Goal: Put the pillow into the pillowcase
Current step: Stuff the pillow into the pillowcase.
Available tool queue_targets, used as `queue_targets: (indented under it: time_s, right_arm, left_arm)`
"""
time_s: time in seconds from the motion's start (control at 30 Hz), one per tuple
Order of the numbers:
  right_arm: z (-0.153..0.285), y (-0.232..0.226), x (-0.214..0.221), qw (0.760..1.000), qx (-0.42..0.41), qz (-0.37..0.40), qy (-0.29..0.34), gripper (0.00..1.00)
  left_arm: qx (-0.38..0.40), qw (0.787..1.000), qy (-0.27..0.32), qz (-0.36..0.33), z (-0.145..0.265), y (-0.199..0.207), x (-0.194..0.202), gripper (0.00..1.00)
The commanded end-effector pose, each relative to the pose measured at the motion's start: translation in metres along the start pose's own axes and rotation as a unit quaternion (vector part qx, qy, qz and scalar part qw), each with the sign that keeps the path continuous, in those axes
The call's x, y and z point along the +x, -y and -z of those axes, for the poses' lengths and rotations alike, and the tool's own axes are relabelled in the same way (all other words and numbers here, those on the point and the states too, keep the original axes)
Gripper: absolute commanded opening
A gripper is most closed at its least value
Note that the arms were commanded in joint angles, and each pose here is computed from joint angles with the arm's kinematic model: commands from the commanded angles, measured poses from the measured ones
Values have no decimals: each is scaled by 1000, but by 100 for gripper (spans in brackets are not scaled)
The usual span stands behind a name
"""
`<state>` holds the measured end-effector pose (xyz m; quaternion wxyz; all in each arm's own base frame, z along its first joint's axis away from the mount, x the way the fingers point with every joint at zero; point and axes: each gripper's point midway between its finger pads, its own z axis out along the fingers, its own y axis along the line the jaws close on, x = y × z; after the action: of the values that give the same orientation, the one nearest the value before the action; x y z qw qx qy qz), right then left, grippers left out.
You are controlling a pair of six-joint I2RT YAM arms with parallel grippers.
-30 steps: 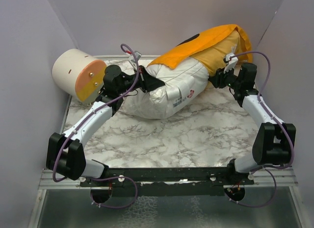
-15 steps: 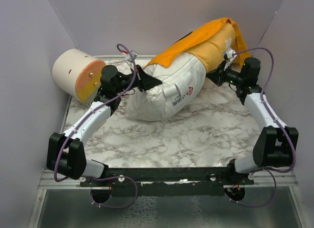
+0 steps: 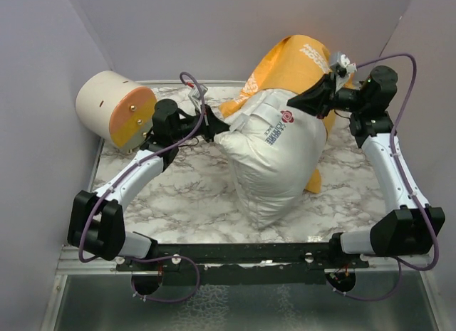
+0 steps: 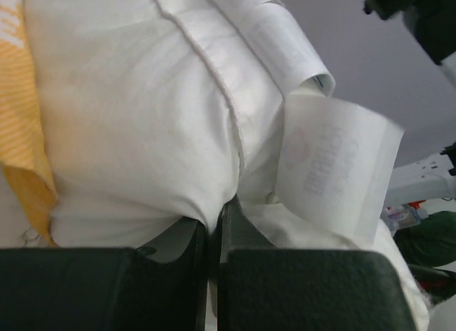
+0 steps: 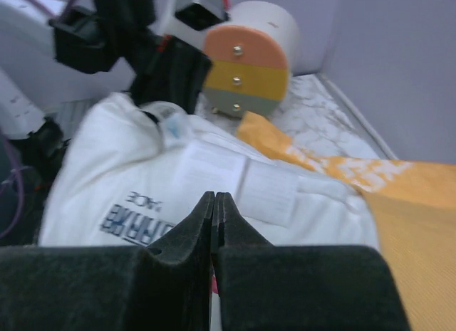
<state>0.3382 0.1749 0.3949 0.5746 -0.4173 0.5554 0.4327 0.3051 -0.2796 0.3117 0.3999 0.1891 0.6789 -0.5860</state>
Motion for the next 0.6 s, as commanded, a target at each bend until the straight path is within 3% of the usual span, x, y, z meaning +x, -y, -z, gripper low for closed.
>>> queue_targets:
  time_s: [0.0, 0.13, 0.17, 0.3, 0.37, 0.47, 0.57]
  right_arm:
    - [-12, -67, 44, 988, -145, -45, -30, 1]
    - [-7, -67, 65, 994, -81, -21, -70, 1]
    - [-4, -55, 66, 995, -34, -2, -90, 8]
    - [32, 1, 54, 979, 158, 53, -117, 54]
    - [57, 33, 52, 963, 234, 58, -124, 62]
    - [78, 74, 53, 936, 306, 86, -149, 67]
    - [76, 100, 60, 931, 310, 91, -169, 68]
  left_arm:
    - [-92, 996, 13, -17, -1, -65, 19, 0]
    - [-118, 993, -4, 9, -2, -93, 44, 0]
    - [-130, 991, -5, 9, 0, -99, 47, 0]
    - [-170, 985, -3, 1, 7, -113, 50, 0]
    - [-188, 982, 6, -5, 12, -115, 44, 2]
    - [-224, 974, 29, -21, 23, -118, 28, 26]
    - [-252, 965, 55, -41, 37, -114, 9, 44]
